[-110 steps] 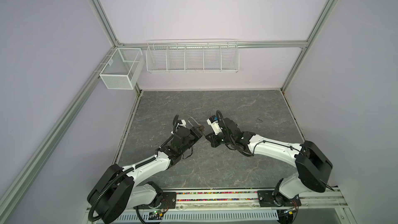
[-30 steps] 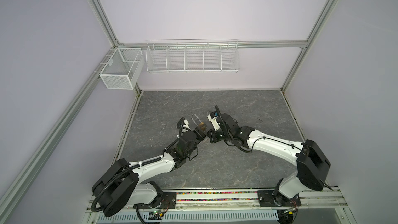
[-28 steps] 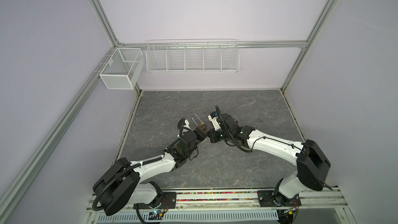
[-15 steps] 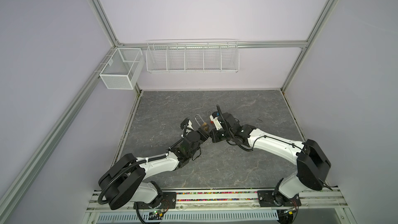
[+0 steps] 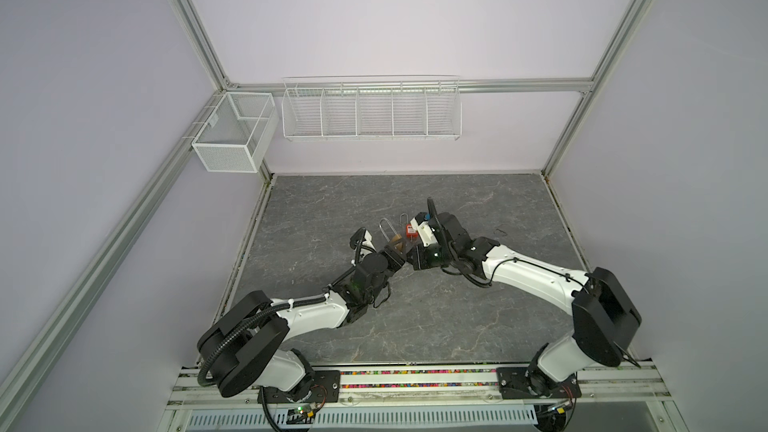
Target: Unlock with the key
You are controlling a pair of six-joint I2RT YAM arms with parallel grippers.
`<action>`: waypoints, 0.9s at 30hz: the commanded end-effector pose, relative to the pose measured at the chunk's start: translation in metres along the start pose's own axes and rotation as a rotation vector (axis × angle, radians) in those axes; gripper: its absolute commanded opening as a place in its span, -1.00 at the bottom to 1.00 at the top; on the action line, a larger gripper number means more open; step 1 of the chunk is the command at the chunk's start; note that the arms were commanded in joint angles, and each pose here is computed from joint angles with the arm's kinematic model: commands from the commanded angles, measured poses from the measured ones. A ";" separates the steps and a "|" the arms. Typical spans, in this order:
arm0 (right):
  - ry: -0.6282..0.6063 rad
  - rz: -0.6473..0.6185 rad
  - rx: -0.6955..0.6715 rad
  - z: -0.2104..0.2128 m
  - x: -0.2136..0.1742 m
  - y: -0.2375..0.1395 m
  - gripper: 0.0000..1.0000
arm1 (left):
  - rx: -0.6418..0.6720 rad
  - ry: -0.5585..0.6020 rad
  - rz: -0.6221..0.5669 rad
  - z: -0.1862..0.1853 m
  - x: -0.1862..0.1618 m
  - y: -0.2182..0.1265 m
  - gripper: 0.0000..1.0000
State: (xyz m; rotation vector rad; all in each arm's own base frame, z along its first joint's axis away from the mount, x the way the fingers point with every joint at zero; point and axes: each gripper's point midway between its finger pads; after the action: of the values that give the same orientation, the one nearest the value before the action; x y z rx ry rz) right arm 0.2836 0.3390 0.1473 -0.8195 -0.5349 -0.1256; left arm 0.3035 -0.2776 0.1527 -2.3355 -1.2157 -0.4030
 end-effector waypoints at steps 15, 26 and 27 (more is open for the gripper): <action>-0.193 -0.203 -0.071 0.021 0.054 -0.038 -0.87 | 0.117 0.249 0.160 0.005 -0.029 -0.009 -1.00; -0.055 -0.263 0.069 0.017 0.055 -0.042 -0.87 | 0.109 0.145 0.196 0.032 -0.050 -0.009 -1.00; -0.029 -0.269 0.095 0.016 0.055 -0.041 -0.87 | 0.096 0.109 0.196 0.032 -0.052 -0.009 -1.00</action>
State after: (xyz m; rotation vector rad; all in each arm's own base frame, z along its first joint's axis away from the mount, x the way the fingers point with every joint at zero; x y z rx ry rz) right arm 0.2719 0.3218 0.1422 -0.8634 -0.5757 -0.1038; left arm 0.2908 -0.2918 0.1497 -2.3076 -1.0731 -0.4651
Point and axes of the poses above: each gripper's point midway between its finger pads, its own y axis out along the fingers, its own z axis along the line the jaws close on, x = y × z, and after that the axes turned 1 degree about y, right-handed
